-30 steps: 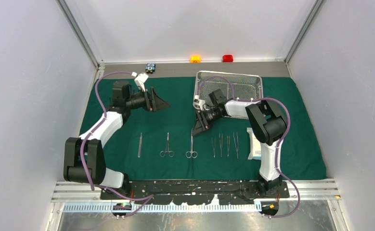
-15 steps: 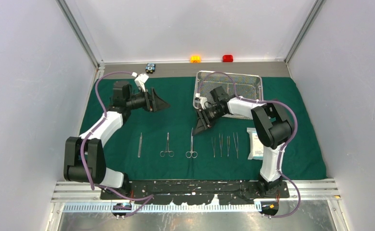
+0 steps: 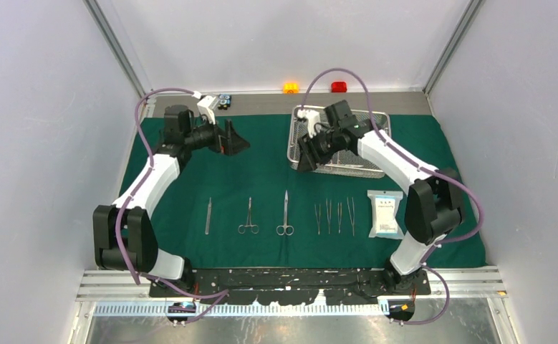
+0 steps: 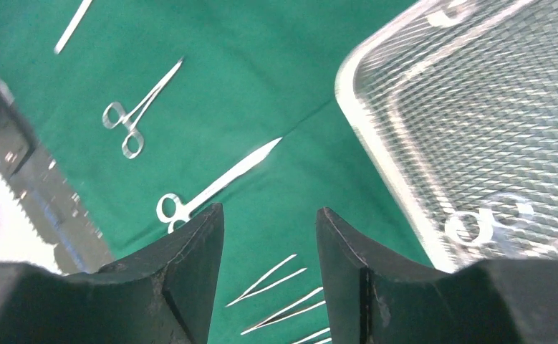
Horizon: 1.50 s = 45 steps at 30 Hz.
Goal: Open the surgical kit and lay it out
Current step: Place the medical item in the surgical kit, then pick up the medical item from the container.
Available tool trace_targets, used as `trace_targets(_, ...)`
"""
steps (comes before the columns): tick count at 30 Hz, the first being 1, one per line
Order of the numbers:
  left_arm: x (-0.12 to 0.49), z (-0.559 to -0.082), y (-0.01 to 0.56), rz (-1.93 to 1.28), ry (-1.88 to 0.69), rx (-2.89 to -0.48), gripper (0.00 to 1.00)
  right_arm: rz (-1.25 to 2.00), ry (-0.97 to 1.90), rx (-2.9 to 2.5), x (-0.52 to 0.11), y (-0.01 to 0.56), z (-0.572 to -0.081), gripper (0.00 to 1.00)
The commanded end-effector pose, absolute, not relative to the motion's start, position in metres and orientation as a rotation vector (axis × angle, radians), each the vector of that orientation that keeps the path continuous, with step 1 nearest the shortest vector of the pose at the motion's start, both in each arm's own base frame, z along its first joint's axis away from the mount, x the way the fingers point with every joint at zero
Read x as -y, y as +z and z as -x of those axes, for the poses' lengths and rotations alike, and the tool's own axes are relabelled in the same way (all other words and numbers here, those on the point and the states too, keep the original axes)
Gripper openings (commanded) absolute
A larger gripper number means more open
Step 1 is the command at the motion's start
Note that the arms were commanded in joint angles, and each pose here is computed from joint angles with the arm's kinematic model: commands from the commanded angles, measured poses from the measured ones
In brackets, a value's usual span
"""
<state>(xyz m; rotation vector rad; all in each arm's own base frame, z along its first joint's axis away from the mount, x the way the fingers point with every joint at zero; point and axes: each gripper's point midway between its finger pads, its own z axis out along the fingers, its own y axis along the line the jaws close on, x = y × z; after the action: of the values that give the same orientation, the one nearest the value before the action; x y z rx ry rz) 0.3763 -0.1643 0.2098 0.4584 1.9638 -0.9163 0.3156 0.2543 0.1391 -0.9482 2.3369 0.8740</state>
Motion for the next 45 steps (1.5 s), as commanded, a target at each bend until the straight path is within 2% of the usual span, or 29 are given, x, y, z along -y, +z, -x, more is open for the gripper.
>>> trace_targets(1, 0.154, -0.387, 0.228, -0.497, -0.821, -1.947, 1.00, 0.779, 0.608, -2.287, -0.218, 0.179, -0.369, 0.56)
trace_targets(7, 0.151, -0.393, 0.237, -0.494, -0.790, -1.969, 1.00, 0.531, 0.425, -2.368, -0.173, 0.175, -0.430, 0.57)
trace_targets(12, 0.153, -0.395, 0.238, -0.500, -0.809, -1.993, 1.00, 0.459, 0.351, -2.460, -0.144, 0.150, -0.455, 0.56)
trace_targets(26, 0.165, -0.399, 0.237, -0.559, -0.901, -1.954, 1.00, 1.137, 0.339, -2.496, -0.116, 0.104, -0.426, 0.55)
trace_targets(45, 0.169, -0.403, 0.237, -0.531, -0.939, -1.937, 1.00, 1.431, 0.394, -2.488, -0.113, 0.048, -0.414, 0.54)
